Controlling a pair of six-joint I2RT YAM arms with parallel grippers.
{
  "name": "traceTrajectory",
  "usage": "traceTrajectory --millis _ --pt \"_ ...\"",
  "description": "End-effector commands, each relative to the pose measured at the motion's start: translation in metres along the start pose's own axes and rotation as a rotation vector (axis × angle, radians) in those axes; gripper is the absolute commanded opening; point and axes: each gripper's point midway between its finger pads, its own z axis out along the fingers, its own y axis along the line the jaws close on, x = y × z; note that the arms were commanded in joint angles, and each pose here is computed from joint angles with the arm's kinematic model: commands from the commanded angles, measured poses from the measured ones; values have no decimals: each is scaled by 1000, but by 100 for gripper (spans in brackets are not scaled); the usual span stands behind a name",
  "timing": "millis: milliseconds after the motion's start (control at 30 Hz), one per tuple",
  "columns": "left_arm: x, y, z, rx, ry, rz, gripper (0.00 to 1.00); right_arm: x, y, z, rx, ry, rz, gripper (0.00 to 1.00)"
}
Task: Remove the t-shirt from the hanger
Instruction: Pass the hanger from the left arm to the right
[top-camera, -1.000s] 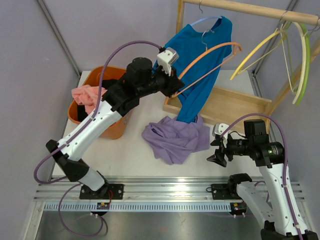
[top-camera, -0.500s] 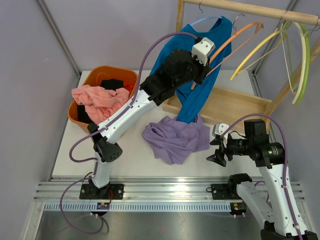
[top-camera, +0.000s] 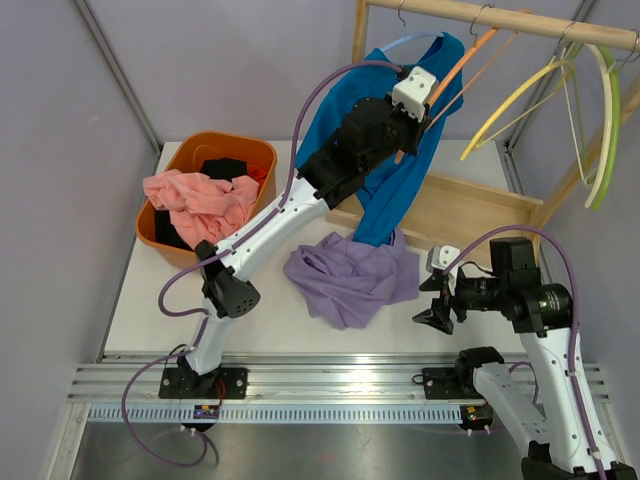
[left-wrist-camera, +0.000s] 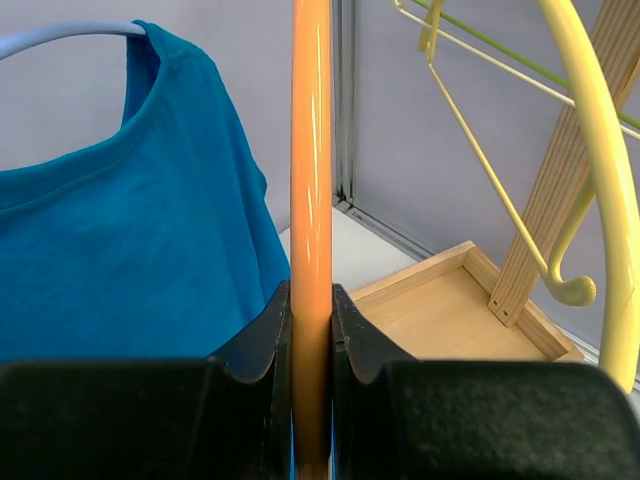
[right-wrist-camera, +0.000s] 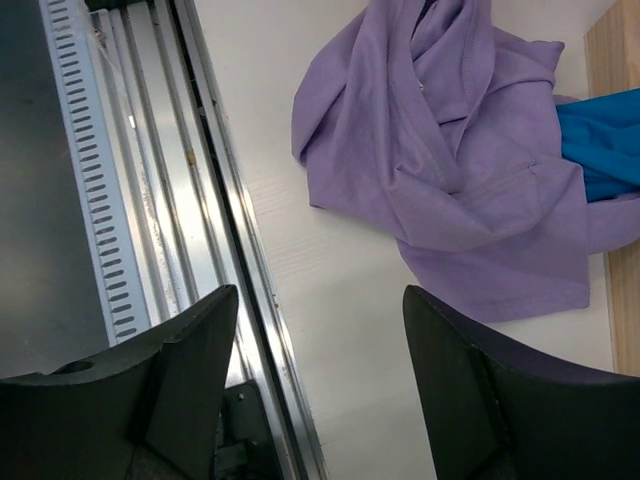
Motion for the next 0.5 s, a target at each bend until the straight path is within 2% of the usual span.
traceTrajectory --millis 0,67,100,167,200,267,367,400,467 --pt "-77 10 -23 -37 -210 -19 0 -38 13 -13 -54 -82 3 74" --pt "-70 10 -27 -36 -188 -25 0 -74 17 -32 -43 -123 -44 73" --pt "-87 12 -40 -37 -219 -29 0 -82 17 -37 -47 -116 -7 73" --pt "-90 13 -46 -36 -225 -33 0 -115 15 -58 15 -151 -51 73" --pt "-92 14 -51 -38 -227 -34 0 -127 10 -61 29 -164 -10 73" --pt "-93 15 -54 -39 -221 -38 0 -161 10 -80 78 -222 -35 73" --pt "-87 18 -56 -42 -198 -40 0 -204 -8 -99 181 -304 34 73" --pt "-88 19 -58 -43 -198 -44 0 -221 -22 -102 220 -349 112 73" --pt "-83 21 -63 -43 -189 -44 0 -242 -47 -117 353 -407 177 77"
